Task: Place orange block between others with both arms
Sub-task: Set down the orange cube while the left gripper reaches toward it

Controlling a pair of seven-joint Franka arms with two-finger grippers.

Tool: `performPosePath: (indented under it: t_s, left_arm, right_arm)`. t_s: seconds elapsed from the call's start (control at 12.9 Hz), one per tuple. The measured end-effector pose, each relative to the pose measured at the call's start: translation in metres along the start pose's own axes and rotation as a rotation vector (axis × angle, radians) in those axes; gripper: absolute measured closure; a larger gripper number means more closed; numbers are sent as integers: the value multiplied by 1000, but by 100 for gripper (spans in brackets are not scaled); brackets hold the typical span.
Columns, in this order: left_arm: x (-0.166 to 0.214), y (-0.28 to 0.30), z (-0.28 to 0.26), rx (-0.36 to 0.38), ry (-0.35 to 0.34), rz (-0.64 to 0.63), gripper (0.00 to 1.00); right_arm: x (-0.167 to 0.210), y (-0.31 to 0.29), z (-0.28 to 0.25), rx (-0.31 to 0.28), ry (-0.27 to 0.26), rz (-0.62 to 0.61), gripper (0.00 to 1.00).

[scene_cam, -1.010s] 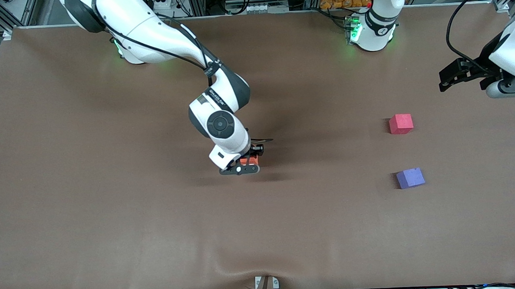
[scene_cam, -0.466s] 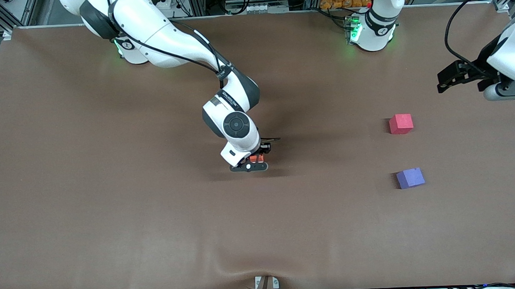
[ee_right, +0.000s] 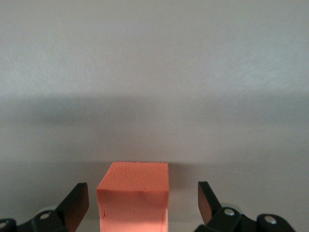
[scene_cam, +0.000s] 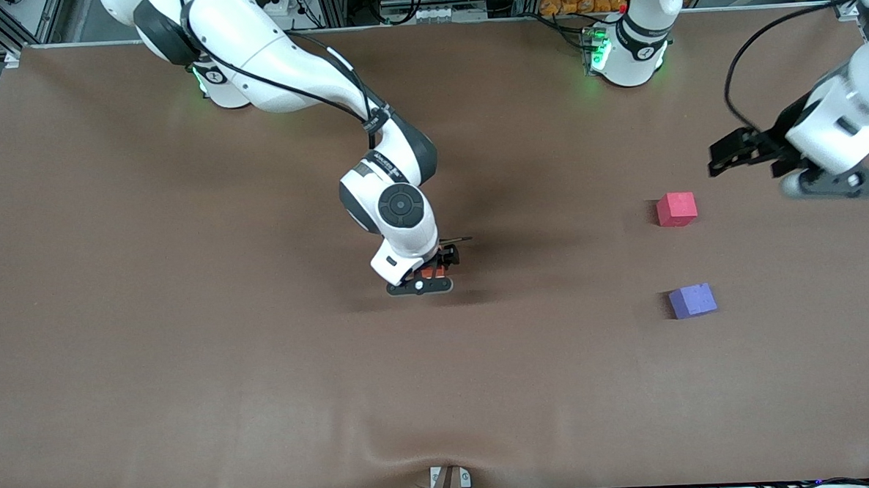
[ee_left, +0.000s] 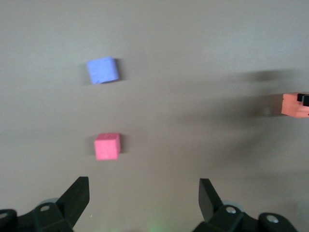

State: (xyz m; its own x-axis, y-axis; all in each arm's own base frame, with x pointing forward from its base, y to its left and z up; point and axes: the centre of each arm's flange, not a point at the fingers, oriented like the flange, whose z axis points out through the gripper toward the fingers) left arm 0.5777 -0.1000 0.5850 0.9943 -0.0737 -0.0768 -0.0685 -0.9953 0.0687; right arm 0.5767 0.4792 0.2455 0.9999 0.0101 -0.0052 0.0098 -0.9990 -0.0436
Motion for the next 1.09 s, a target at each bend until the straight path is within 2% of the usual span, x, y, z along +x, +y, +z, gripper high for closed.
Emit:
performPosePath:
  t_s: [0.23, 0.47, 0.85, 1.09]
  left_arm:
    - [28, 43, 49, -13, -9, 67, 0]
    - [52, 98, 110, -30, -8, 105, 0]
    - [67, 221, 223, -77, 29, -23, 0]
    - [60, 308, 266, -110, 58, -51, 0]
  right_arm:
    - [26, 35, -67, -9, 12, 58, 0]
    - [62, 112, -120, -31, -3, 123, 0]
    - [118, 297, -144, -64, -78, 146, 0]
    - [133, 415, -157, -55, -92, 140, 0]
